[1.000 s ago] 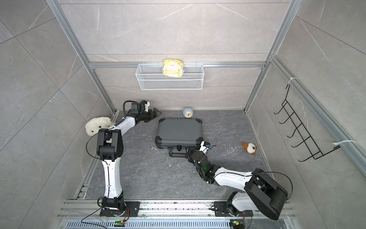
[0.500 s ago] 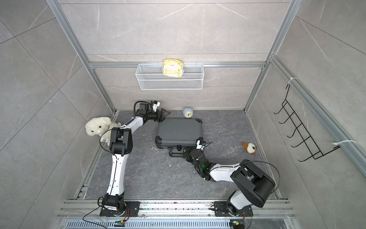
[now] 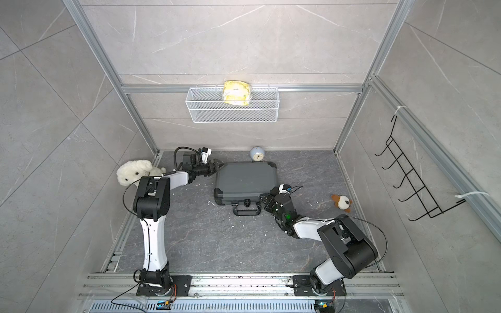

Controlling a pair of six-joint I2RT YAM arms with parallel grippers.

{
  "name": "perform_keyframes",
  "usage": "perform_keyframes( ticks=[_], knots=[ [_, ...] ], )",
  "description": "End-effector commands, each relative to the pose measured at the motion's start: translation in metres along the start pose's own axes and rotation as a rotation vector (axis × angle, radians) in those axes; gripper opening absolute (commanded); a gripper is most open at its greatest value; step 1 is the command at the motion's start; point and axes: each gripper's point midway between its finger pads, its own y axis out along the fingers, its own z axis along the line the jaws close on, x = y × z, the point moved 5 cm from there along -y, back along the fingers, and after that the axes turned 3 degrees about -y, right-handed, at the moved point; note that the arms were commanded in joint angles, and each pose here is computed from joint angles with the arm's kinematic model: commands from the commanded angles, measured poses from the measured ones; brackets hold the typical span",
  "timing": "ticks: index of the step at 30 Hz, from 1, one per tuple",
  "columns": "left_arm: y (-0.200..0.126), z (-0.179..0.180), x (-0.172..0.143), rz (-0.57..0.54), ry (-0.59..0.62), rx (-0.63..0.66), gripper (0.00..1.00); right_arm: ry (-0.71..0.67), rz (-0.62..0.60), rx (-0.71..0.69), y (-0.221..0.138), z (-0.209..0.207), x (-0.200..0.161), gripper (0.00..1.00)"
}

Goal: Open the poker set cases
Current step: Adjust the poker set case at the center of the board.

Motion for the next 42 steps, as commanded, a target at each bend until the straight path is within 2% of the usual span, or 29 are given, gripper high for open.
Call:
perform_keyframes(
  ticks=[1, 9, 13, 15, 18, 21, 23, 24, 26, 33, 36, 42],
  knots=[
    [0.008, -0.092, -0.052, 0.221, 0.028, -0.235, 0.9, -0.012, -0.046, 0.026, 0.011, 0.0, 0.027, 0.88],
    [0.024, -0.135, -0.131, 0.309, 0.066, -0.206, 0.85, 0.003, -0.069, 0.031, 0.019, -0.009, 0.068, 0.88],
    [0.014, -0.157, -0.16, 0.318, 0.088, -0.197, 0.85, 0.021, -0.069, 0.005, 0.02, -0.021, 0.082, 0.89],
    [0.003, -0.166, -0.164, 0.316, 0.115, -0.182, 0.85, 0.028, -0.059, -0.005, 0.022, -0.027, 0.087, 0.89],
    [-0.019, -0.174, -0.151, 0.262, 0.205, -0.07, 0.86, 0.048, -0.031, -0.049, 0.018, -0.035, 0.091, 0.89],
    [-0.039, -0.172, -0.123, 0.162, 0.283, 0.083, 0.89, 0.063, 0.015, -0.138, -0.001, -0.045, 0.085, 0.9],
    [-0.048, -0.173, -0.099, 0.092, 0.288, 0.109, 0.89, 0.06, 0.05, -0.2, -0.02, -0.051, 0.079, 0.92],
    [-0.049, -0.173, -0.089, 0.066, 0.287, 0.114, 0.89, 0.064, 0.064, -0.223, -0.029, -0.053, 0.076, 0.98],
    [-0.045, -0.174, -0.074, 0.041, 0.3, 0.115, 0.89, 0.084, 0.089, -0.242, -0.043, -0.059, 0.07, 1.0],
    [0.001, -0.155, -0.054, 0.125, 0.351, 0.123, 0.87, 0.24, 0.12, -0.237, -0.072, -0.082, 0.036, 0.96],
    [0.02, -0.151, -0.052, 0.179, 0.335, 0.08, 0.88, 0.307, 0.113, -0.215, -0.078, -0.085, 0.024, 0.94],
    [0.047, -0.131, -0.058, 0.277, 0.277, 0.076, 0.87, 0.439, 0.103, -0.155, -0.074, -0.094, 0.004, 0.94]
  ],
)
